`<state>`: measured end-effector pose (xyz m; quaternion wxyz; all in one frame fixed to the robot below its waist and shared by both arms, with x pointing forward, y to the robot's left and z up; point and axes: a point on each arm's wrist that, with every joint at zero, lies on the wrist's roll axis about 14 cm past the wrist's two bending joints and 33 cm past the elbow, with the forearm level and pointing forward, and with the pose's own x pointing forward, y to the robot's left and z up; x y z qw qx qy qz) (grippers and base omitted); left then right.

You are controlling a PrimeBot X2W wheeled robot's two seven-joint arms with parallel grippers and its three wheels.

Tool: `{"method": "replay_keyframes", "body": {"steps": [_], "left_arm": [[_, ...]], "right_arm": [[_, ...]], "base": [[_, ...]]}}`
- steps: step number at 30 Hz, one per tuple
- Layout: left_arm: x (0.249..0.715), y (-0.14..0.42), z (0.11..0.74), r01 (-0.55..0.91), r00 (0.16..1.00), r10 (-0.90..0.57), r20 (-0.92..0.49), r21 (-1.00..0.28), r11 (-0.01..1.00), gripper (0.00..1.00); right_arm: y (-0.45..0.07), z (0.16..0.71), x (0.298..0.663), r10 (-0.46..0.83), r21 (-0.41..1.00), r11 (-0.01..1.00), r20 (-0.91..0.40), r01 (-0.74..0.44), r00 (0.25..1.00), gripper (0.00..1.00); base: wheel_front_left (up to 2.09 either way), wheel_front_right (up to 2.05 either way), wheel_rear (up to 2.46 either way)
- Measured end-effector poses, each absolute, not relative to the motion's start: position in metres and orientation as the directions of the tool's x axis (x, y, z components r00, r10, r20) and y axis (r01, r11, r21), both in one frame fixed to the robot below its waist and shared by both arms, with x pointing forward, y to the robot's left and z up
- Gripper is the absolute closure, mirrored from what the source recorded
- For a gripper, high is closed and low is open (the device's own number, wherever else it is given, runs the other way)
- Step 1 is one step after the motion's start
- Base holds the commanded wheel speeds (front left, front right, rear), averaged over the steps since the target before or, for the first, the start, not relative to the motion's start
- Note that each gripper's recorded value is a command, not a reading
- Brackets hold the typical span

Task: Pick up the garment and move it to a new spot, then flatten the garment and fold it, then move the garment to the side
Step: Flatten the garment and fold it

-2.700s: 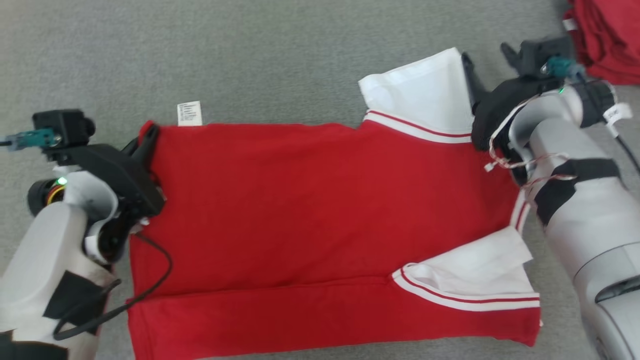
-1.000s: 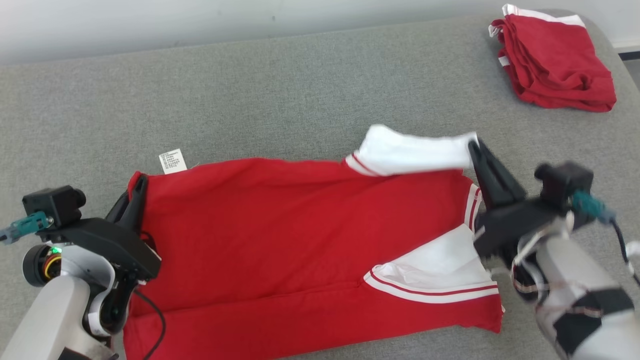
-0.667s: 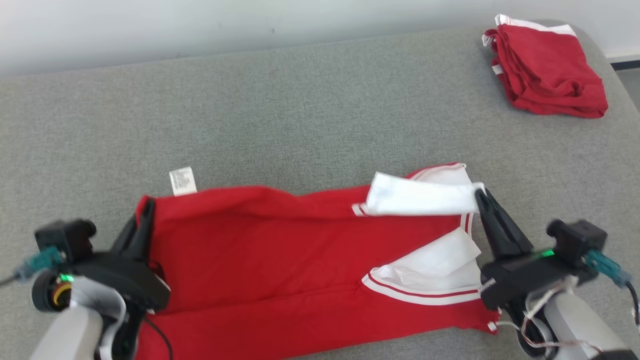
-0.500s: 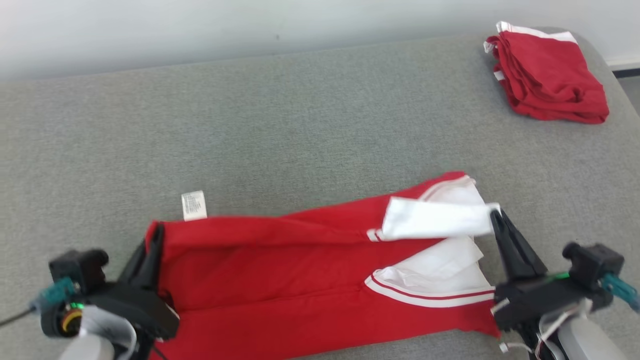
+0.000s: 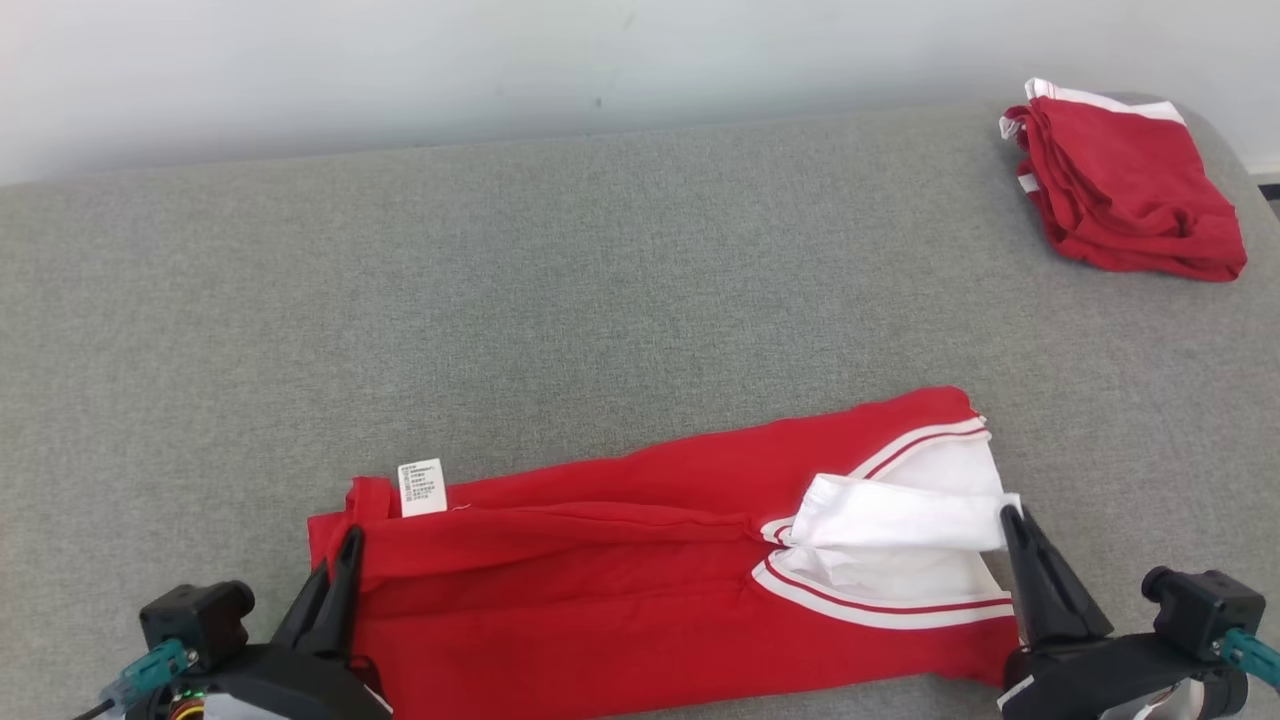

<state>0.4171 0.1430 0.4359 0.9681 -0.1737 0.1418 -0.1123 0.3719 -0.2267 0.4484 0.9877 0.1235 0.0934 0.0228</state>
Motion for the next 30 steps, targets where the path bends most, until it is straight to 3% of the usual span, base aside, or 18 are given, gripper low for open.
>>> {"method": "replay_keyframes", "body": {"steps": [3,4,5,18,22,30], "left_arm": [[0.414,0.149,0.435,0.145,0.943,-0.241,-0.231,-0.365,0.919,1.0],[0.413,0.15,0.435,0.141,0.946,-0.234,-0.227,-0.36,0.922,0.55],[0.413,0.151,0.437,0.14,0.949,-0.228,-0.219,-0.358,0.923,0.0],[0.406,0.177,0.462,0.058,0.991,-0.087,-0.103,-0.261,0.964,0.0],[0.404,0.197,0.482,-0.003,1.0,-0.003,-0.031,-0.189,0.982,0.0],[0.388,0.205,0.481,-0.039,0.999,0.038,-0.02,-0.086,0.996,0.0]], "right_arm": [[-0.225,0.442,0.367,0.071,0.252,0.968,-0.208,-0.017,0.975,1.0],[-0.225,0.443,0.365,0.069,0.246,0.969,-0.206,-0.017,0.976,0.64],[-0.226,0.443,0.364,0.066,0.246,0.969,-0.204,-0.014,0.977,0.0],[-0.238,0.462,0.366,0.048,0.209,0.978,-0.158,-0.014,0.986,0.0],[-0.241,0.451,0.377,0.055,0.162,0.987,-0.23,-0.017,0.972,0.0],[-0.236,0.416,0.393,0.069,0.135,0.991,-0.374,-0.02,0.925,0.0]], "base": [[0.0,0.0,0.0],[0.0,0.0,0.0],[0.0,0.0,0.0],[0.0,0.0,0.0],[0.0,0.0,0.0],[0.0,0.0,0.0]]}}
